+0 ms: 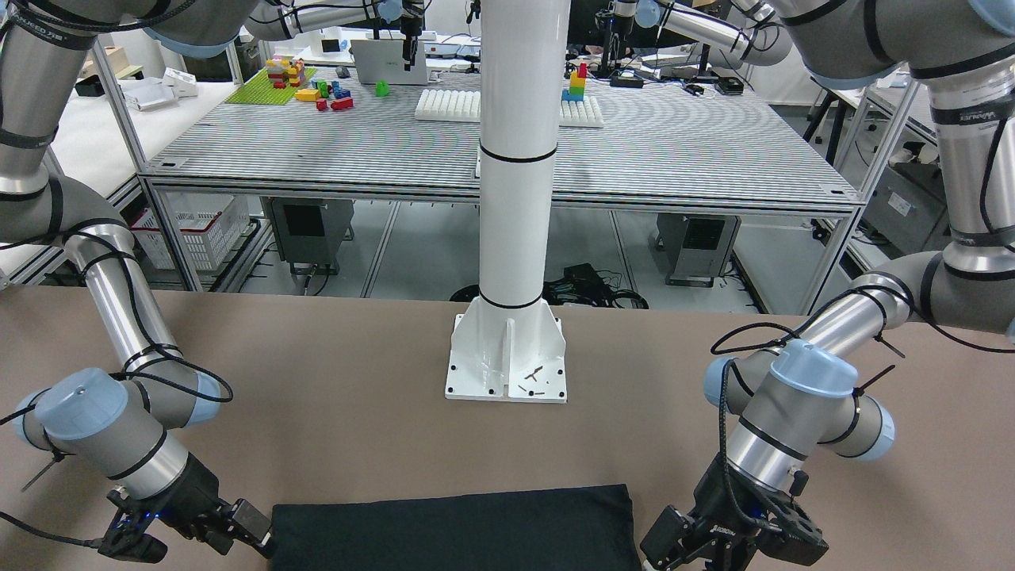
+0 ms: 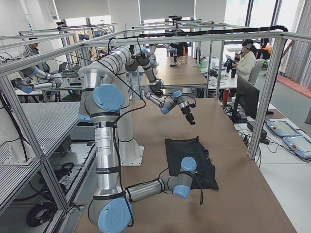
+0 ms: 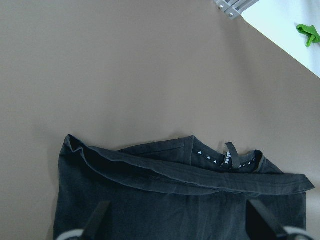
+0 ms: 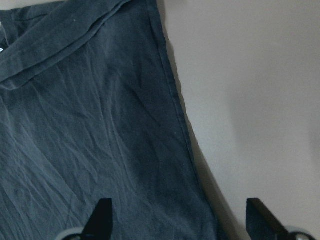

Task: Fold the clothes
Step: 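Open both grippers, release the hem, and move the right gripper to the shirt's side, then grasp the folded shirt's side edges with both grippers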

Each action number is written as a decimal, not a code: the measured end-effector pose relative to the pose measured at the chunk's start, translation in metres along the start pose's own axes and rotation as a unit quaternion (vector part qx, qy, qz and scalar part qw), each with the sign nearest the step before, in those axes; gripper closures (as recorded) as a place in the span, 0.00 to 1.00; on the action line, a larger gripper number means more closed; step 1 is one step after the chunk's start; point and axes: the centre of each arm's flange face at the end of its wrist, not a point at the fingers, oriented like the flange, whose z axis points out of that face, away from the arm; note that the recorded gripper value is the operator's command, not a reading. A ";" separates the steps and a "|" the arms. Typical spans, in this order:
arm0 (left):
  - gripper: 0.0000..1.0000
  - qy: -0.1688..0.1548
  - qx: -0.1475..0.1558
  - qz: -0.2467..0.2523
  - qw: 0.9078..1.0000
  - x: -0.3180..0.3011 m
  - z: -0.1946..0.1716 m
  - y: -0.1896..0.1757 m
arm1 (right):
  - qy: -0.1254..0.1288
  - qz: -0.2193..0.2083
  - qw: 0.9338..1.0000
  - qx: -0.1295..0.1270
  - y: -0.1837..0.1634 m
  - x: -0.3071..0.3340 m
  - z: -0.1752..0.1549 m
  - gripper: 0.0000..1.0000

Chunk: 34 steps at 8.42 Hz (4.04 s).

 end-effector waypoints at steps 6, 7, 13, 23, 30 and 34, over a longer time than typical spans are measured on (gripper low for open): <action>0.06 -0.005 0.012 -0.001 1.000 -0.003 0.004 -0.002 | 0.029 -0.011 0.999 -0.018 0.043 0.018 0.044 0.20; 0.06 -0.006 0.013 -0.001 1.000 -0.003 0.004 -0.002 | 0.032 -0.010 0.999 -0.021 0.047 0.022 0.046 0.26; 0.06 -0.008 0.022 -0.001 1.000 -0.005 0.005 -0.004 | 0.038 -0.018 0.999 -0.031 0.075 0.022 0.061 1.00; 0.06 -0.013 0.026 0.012 0.999 -0.014 0.002 -0.006 | -0.062 -0.118 0.979 -0.155 0.233 -0.082 0.037 0.06; 0.06 -0.051 -0.012 -0.009 0.999 -0.080 -0.002 0.053 | -0.089 -0.111 0.989 -0.037 0.142 -0.092 -0.028 0.06; 0.06 -0.034 -0.027 0.010 0.999 -0.116 0.006 0.132 | -0.092 -0.102 0.991 0.000 0.116 -0.089 -0.049 0.06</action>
